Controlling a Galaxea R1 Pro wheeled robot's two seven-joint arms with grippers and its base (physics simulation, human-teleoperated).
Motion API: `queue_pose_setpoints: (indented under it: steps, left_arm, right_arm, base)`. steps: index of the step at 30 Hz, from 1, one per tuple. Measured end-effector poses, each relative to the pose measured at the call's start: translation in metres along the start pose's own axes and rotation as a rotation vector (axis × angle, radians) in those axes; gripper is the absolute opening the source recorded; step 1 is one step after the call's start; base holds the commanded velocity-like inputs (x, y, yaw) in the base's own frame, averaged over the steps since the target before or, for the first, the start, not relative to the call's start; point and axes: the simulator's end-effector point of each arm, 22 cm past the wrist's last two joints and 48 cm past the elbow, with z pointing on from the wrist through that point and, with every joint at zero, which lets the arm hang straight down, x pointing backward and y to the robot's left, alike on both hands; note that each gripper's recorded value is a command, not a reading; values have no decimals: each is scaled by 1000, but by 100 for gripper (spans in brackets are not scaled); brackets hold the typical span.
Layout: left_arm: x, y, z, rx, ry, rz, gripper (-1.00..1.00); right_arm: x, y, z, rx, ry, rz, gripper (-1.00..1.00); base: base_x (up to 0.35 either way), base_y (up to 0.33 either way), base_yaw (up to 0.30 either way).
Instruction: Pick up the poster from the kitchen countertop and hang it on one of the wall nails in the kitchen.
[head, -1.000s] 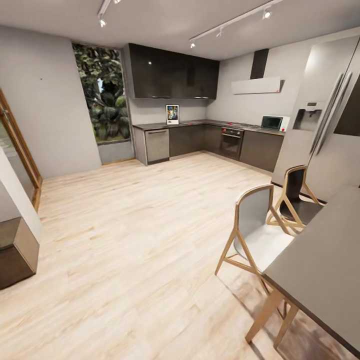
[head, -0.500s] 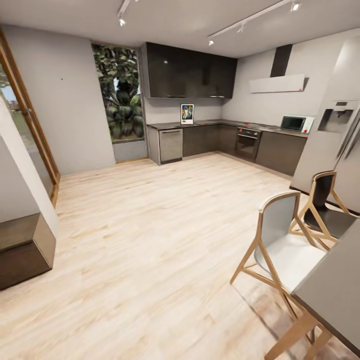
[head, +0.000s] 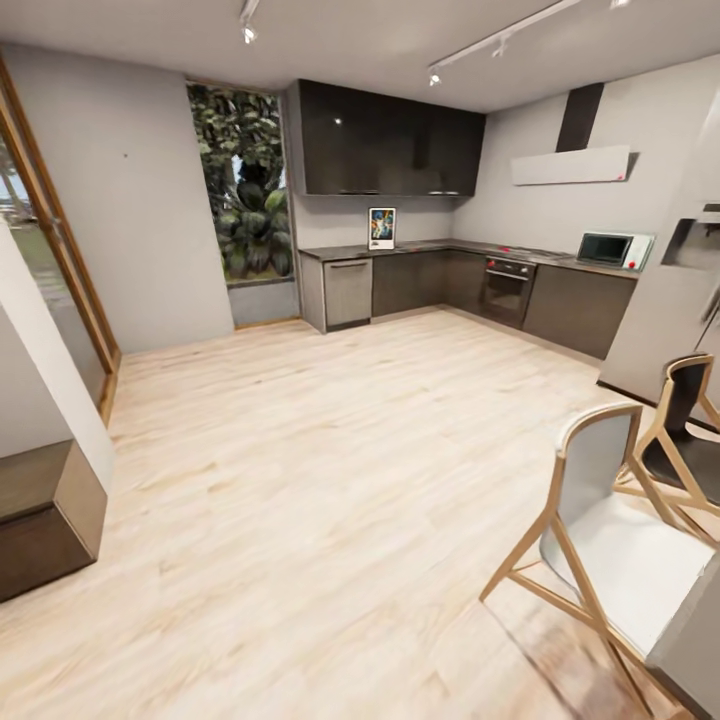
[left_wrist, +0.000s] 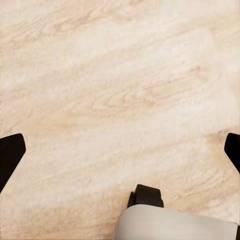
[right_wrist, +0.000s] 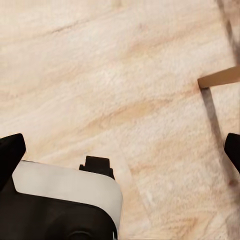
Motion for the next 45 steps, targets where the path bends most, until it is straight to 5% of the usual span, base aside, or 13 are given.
queue_pose_setpoints:
  steps: [45]
  left_arm:
    - [0, 0, 0, 0, 1, 0, 100]
  right_arm:
    - [0, 0, 0, 2, 1, -8, 100]
  base:
    - [321, 152, 0]
